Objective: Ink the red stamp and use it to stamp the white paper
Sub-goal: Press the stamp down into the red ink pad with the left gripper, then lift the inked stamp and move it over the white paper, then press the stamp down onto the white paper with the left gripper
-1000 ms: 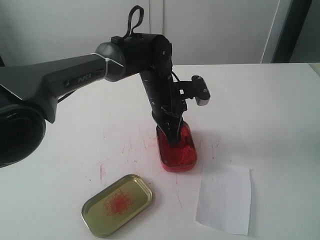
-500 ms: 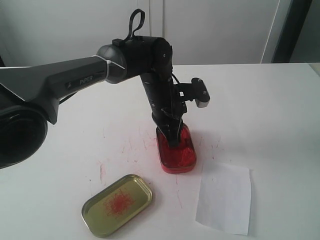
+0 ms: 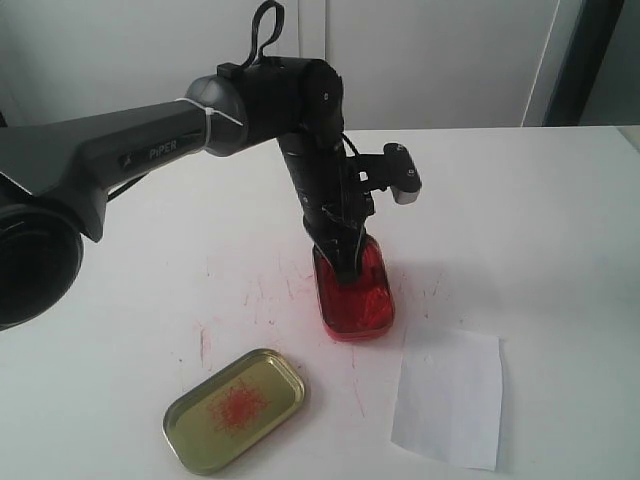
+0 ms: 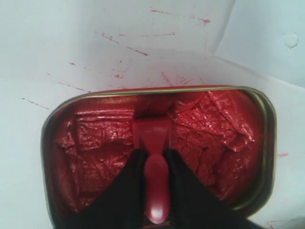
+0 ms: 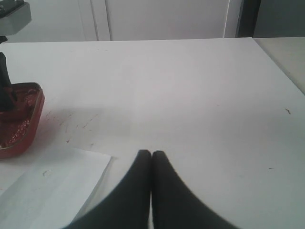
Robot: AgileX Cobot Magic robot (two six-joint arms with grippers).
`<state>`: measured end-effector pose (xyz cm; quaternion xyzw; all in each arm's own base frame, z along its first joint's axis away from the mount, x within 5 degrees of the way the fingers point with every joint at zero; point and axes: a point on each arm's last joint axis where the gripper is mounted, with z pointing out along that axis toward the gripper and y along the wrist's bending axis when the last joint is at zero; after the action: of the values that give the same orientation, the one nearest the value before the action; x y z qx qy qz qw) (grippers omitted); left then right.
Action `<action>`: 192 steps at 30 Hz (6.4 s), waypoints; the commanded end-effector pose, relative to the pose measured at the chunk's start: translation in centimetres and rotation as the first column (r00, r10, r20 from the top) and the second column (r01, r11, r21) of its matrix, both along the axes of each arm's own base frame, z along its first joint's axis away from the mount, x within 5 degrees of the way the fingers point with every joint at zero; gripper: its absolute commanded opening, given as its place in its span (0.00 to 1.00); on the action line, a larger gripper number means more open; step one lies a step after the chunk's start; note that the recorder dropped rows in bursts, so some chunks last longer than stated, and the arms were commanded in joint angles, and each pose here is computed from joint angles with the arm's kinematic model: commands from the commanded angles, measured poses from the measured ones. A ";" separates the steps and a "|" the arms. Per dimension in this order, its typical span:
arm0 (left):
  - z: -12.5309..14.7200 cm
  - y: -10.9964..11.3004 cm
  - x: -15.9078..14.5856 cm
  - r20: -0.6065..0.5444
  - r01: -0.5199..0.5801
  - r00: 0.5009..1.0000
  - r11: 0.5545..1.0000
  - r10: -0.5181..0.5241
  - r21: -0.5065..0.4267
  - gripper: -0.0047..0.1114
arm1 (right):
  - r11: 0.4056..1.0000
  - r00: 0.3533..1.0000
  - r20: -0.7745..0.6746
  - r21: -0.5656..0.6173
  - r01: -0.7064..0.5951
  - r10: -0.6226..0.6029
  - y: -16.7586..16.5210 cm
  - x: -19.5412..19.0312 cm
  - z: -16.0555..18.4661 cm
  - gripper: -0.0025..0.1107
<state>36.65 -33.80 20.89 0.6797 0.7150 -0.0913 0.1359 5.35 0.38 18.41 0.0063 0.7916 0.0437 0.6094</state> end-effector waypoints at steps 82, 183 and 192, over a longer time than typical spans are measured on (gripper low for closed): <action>5.2 -2.6 -5.8 -0.015 0.096 0.995 0.995 -0.096 -0.015 0.04 | 1.000 1.000 0.002 -0.025 -0.004 0.004 0.0 0.0 -0.2 0.02; -9.5 -7.1 -13.0 -0.252 0.228 0.950 0.961 -0.184 0.157 0.04 | 1.000 1.000 0.002 -0.026 -0.004 0.004 0.0 0.0 -0.2 0.02; -9.9 -7.4 -12.7 -0.224 0.221 0.956 0.965 -0.187 0.140 0.04 | 1.000 1.000 0.002 -0.026 -0.004 0.004 0.0 0.0 -0.2 0.02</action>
<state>24.83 -41.46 16.21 0.7436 0.6528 -0.1266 0.0694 5.35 0.38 18.41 0.0025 0.7916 0.0408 0.6096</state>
